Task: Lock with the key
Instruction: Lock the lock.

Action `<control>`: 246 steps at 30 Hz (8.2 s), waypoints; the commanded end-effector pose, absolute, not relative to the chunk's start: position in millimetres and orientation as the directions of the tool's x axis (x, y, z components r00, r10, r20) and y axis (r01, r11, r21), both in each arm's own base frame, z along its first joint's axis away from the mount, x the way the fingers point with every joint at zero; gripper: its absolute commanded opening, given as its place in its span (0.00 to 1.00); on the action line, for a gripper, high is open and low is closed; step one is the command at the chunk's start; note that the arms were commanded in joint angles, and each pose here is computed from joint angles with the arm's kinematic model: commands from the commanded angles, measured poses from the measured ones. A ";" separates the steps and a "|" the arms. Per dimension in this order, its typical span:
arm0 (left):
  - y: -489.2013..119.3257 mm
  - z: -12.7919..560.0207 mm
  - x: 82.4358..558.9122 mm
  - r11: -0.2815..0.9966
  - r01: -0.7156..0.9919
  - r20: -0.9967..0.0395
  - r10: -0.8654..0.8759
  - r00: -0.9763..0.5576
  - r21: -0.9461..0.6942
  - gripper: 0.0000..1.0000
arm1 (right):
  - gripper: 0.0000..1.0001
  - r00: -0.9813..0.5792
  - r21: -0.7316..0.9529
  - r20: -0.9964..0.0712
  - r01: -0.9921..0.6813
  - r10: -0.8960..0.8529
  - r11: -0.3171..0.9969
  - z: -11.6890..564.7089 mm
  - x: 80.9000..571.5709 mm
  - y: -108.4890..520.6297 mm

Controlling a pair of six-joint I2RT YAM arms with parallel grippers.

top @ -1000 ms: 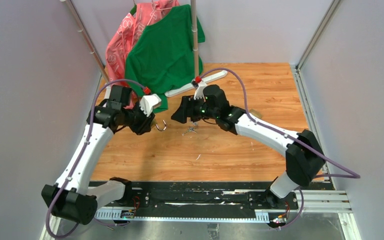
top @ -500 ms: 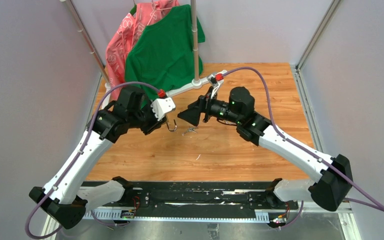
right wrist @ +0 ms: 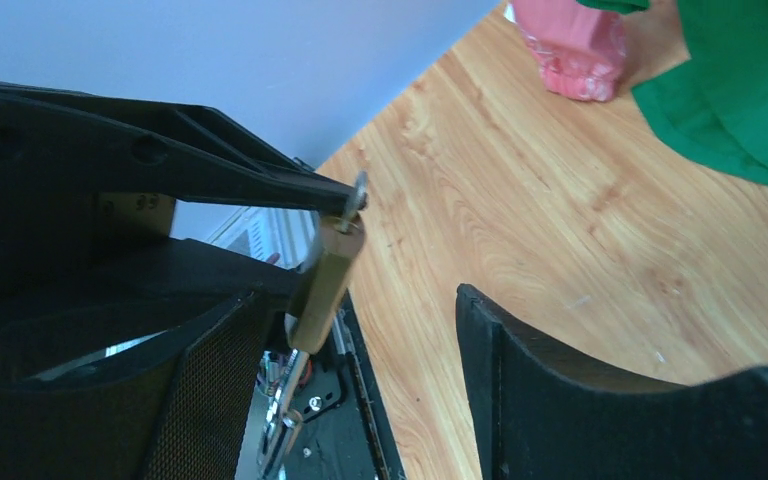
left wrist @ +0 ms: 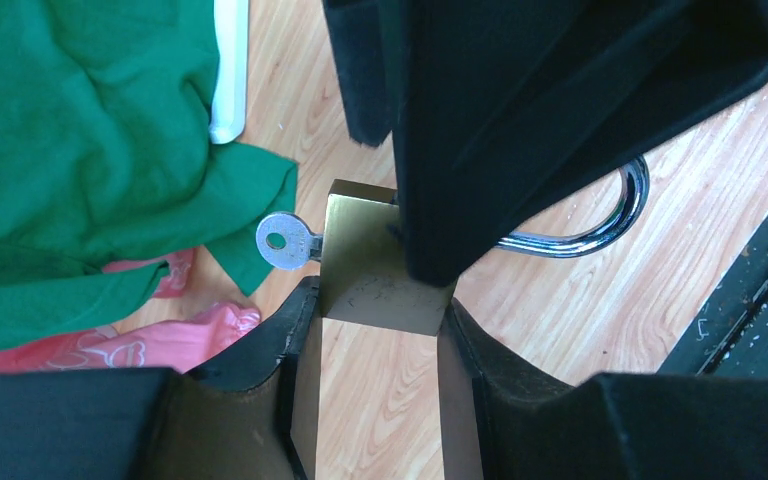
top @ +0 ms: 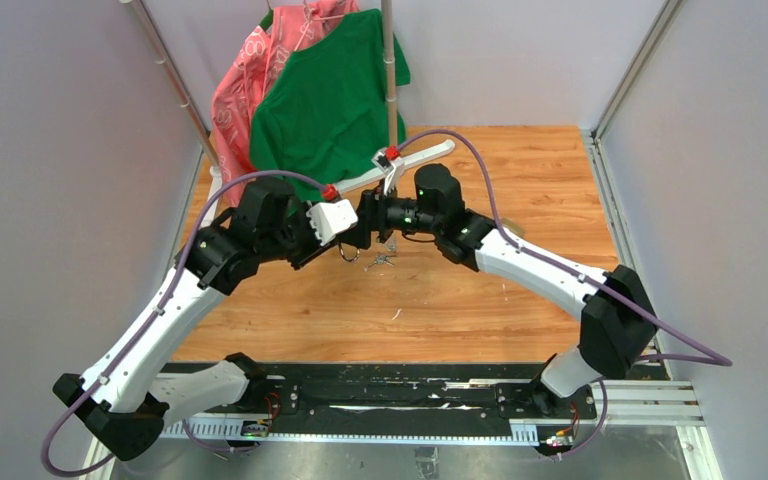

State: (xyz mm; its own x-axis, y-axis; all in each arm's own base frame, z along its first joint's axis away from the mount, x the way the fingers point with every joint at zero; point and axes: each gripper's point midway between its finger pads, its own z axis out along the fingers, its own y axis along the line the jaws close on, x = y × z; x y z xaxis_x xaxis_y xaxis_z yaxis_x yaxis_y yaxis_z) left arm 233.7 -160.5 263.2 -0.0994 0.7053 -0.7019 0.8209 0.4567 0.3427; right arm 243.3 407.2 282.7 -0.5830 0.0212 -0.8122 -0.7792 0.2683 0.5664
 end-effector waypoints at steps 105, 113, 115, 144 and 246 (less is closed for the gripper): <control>-299.6 195.2 142.5 0.070 0.907 -0.840 0.354 -0.411 -0.415 0.00 | 0.05 0.003 -0.065 -0.918 -0.987 -0.396 0.144 225.4 169.9 313.0; -322.3 137.8 160.3 0.006 0.884 -0.826 0.353 -0.439 -0.467 0.00 | 0.34 -0.193 0.112 -0.851 -0.975 -0.489 0.189 148.1 174.8 295.4; -321.2 125.4 166.7 0.019 0.880 -0.819 0.357 -0.449 -0.474 0.00 | 0.40 -0.228 0.152 -0.833 -0.970 -0.504 0.187 137.1 174.6 292.6; -329.9 180.7 212.0 0.057 0.867 -0.868 0.026 -0.496 -0.494 0.00 | 0.63 -0.602 0.487 -0.789 -0.733 -0.119 0.476 152.4 189.6 220.5; -311.1 259.3 276.4 0.306 0.900 -0.950 0.082 0.301 0.311 0.00 | 0.67 -0.460 0.393 -0.888 -0.744 0.012 0.540 290.8 218.9 202.7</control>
